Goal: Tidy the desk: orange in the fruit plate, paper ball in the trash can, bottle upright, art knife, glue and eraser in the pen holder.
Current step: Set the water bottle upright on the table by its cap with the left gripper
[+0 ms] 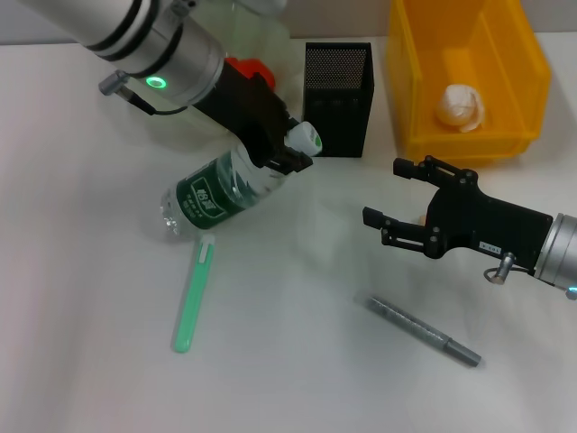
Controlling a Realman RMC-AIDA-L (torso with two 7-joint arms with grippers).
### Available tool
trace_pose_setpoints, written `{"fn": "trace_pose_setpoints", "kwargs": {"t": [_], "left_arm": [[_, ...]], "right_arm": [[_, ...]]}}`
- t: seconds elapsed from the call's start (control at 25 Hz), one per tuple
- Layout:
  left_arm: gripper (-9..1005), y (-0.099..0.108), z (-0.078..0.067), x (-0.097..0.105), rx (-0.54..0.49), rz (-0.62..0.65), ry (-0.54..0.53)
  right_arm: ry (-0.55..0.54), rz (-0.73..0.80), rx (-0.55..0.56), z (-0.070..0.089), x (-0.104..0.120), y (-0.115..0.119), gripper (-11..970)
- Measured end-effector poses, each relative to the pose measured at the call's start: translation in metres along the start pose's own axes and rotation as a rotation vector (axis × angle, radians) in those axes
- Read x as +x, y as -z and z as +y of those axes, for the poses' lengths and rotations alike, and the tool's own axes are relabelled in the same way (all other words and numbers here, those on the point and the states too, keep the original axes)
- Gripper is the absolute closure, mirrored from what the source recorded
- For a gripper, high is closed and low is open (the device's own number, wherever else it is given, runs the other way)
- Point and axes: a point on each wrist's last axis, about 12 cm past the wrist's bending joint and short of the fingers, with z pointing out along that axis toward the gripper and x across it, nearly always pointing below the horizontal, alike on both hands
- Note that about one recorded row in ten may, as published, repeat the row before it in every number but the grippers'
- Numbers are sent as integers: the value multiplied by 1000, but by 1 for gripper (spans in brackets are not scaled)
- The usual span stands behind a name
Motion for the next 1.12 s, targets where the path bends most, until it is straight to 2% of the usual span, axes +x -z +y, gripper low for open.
{"fn": "trace_pose_setpoints", "kwargs": {"t": [0.68, 1.12], "left_arm": [[561, 15, 4, 8, 19, -106, 61], [560, 23, 5, 22, 15, -180, 109]], "right_arm": [[-1, 0, 0, 0, 0, 0, 131], [3, -1, 0, -1, -1, 0, 131]]}}
